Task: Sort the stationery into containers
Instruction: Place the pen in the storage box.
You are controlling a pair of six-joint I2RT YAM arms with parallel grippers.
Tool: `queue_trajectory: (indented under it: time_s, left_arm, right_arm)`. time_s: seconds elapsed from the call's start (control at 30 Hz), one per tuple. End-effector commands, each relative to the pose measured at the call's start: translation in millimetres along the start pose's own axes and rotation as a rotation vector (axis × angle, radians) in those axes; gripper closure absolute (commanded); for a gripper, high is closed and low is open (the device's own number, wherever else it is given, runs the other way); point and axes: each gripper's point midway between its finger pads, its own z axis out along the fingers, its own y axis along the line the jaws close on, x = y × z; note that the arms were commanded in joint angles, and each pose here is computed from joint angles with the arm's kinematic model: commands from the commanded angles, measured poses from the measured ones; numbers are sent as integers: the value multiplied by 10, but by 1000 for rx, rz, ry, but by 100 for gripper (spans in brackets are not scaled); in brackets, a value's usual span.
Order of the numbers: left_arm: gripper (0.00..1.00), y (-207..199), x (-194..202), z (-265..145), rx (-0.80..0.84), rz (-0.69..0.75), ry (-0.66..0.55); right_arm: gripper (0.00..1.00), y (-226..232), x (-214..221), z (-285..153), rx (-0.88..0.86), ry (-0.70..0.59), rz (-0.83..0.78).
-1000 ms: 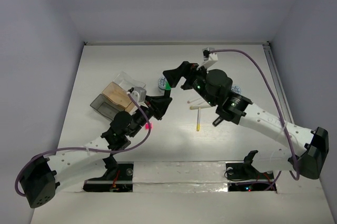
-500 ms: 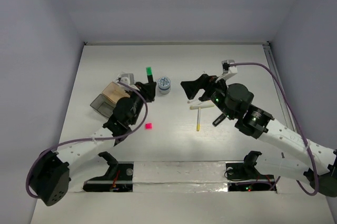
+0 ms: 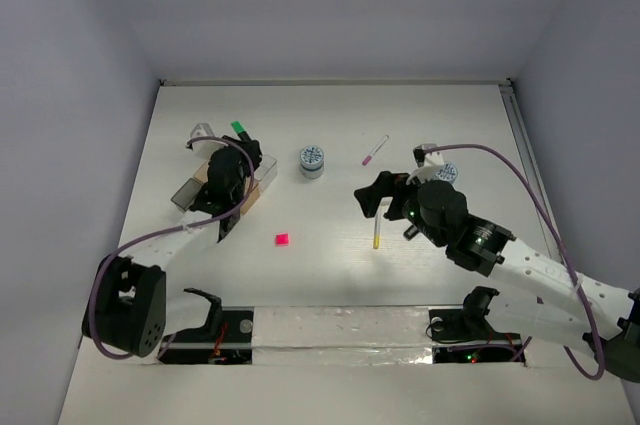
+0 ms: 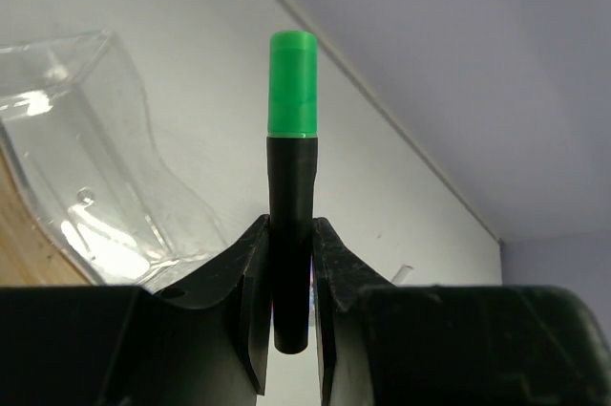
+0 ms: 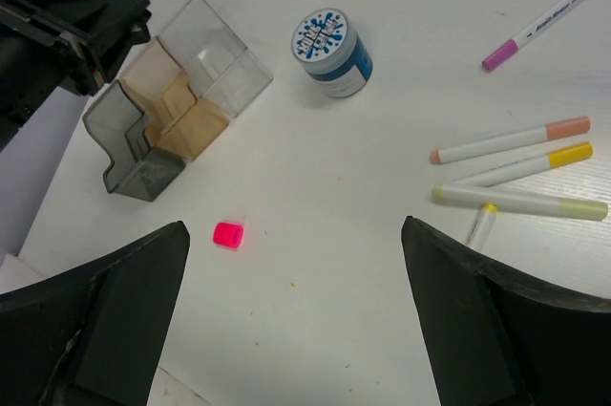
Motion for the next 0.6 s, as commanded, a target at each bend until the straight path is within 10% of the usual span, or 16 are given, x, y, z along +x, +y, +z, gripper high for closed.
queue_trajectory:
  time_s: [0.0, 0.57]
  left_arm:
    - [100, -7, -29, 130, -27, -115, 15]
    - [100, 533, 373, 477, -219, -235, 115]
  right_arm:
    - [2, 17, -53, -53, -24, -26, 22]
    - [2, 38, -38, -106, -59, -31, 25]
